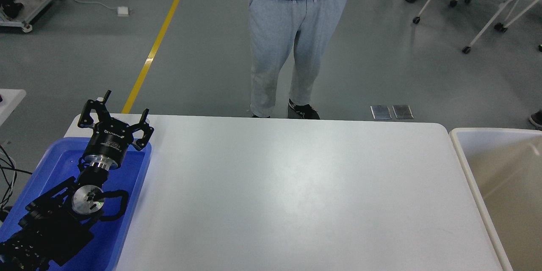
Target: Tidy desktop
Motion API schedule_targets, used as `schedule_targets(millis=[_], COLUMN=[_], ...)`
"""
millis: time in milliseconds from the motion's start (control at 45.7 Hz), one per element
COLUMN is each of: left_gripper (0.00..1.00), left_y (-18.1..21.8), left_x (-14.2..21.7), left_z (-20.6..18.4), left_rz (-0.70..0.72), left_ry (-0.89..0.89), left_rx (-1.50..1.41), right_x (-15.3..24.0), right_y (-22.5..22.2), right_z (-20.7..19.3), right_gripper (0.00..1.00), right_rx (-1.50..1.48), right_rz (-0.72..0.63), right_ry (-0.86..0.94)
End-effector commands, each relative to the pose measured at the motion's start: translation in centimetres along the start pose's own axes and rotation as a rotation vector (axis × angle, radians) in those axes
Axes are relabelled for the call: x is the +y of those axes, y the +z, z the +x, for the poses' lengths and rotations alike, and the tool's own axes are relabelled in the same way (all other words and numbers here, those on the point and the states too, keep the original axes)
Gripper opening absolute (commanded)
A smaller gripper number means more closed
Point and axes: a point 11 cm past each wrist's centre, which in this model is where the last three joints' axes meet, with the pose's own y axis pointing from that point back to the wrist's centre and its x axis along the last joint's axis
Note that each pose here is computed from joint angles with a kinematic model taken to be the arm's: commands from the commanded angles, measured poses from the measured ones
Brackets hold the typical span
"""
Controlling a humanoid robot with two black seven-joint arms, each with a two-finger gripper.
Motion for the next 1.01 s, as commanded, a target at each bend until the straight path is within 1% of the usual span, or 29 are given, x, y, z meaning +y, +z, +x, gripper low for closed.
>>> schedule_targets(millis=[0, 109, 241, 307, 591, 876, 985], left_gripper=[1.00, 1.00, 1.00, 1.00, 1.00, 1.00, 1.00], left_y=[0.0, 0.0, 0.0, 0.0, -0.1, 0.0, -0.1], left_x=[0.0, 0.0, 0.0, 0.0, 0.0, 0.0, 0.0], left_z=[0.0, 0.0, 0.0, 0.0, 0.0, 0.0, 0.0], left_rz=[-0.001, 0.000, 0.000, -0.001, 0.000, -0.001, 0.001], left_ry=[0.000, 0.000, 0.000, 0.000, 0.000, 0.000, 0.000], left_rx=[0.001, -0.001, -0.001, 0.001, 0.002, 0.001, 0.001], right_x=[-1.2, -1.8, -2.3, -2.5, -3.5, -4.0, -4.1], right_y=[6.6, 8.8, 11.0, 11.7, 15.0, 15.3, 15.2], right_z=[-1.9, -3.3, -6.0, -6.7, -10.0, -13.1, -13.3], right_gripper=[0.00, 0.00, 0.00, 0.00, 0.00, 0.00, 0.00], right_rx=[-0.137, -0.191, -0.242, -0.255, -0.231, -0.213, -0.218], right_rz=[-0.175, -0.226, -0.264, -0.275, -0.350, -0.372, -0.373], right_ry=[0.107, 0.135, 0.143, 0.155, 0.234, 0.237, 0.239])
